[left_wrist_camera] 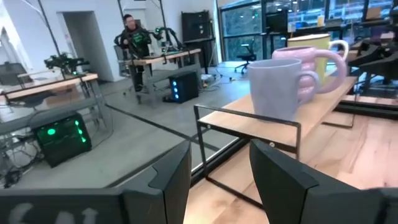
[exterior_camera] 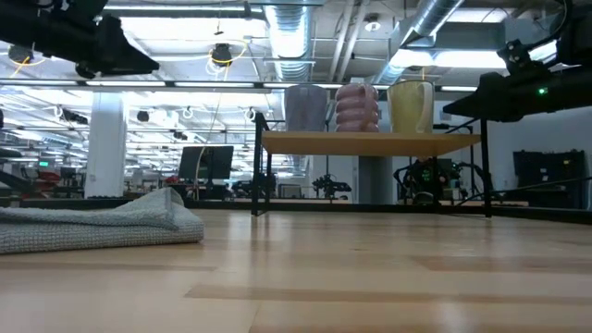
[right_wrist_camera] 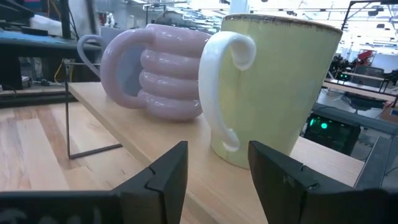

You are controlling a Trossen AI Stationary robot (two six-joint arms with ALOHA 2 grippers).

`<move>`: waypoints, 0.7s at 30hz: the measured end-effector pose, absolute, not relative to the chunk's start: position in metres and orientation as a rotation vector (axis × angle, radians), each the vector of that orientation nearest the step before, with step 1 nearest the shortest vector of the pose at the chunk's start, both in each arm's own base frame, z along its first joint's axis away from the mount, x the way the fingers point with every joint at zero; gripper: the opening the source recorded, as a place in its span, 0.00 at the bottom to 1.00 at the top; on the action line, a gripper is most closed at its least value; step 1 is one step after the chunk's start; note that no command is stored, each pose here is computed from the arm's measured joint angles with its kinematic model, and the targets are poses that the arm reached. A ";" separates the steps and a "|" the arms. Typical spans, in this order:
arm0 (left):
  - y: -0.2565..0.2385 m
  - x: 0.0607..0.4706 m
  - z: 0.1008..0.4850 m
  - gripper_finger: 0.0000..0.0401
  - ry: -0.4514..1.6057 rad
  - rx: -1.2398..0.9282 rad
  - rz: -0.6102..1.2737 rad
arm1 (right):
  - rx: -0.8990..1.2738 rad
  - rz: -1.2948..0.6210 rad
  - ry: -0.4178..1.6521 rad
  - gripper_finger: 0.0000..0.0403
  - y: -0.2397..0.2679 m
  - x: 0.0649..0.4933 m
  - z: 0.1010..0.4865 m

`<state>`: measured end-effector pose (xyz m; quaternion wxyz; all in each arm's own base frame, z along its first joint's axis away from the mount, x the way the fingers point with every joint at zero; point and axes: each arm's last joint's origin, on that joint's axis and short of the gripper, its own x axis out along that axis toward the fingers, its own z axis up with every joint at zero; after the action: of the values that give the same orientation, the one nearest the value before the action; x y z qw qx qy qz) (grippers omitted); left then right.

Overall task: Stack small to large cups/mugs on shelf
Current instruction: Return to Home Position

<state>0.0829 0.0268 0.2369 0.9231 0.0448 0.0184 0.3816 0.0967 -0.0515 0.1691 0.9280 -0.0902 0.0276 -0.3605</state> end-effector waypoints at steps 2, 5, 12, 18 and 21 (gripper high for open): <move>0.029 0.082 0.236 0.39 0.047 0.090 0.802 | -0.186 -0.739 0.057 0.48 -0.051 0.097 0.169; 0.033 0.081 0.235 0.39 0.054 0.087 0.847 | -0.186 -0.739 0.057 0.48 -0.051 0.097 0.169; 0.042 0.081 0.228 0.39 0.035 0.078 0.923 | -0.186 -0.738 0.060 0.48 -0.051 0.097 0.169; 0.049 0.088 0.194 0.39 -0.024 0.089 0.962 | -0.201 -0.737 0.068 0.48 -0.051 0.097 0.168; 0.052 0.087 0.190 0.39 -0.045 0.111 0.990 | -0.201 -0.737 0.070 0.48 -0.051 0.097 0.168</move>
<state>0.0869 0.0517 0.1901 0.8781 0.0531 -0.0217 0.4749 0.0968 -0.0515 0.1683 0.9273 -0.0982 0.0343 -0.3595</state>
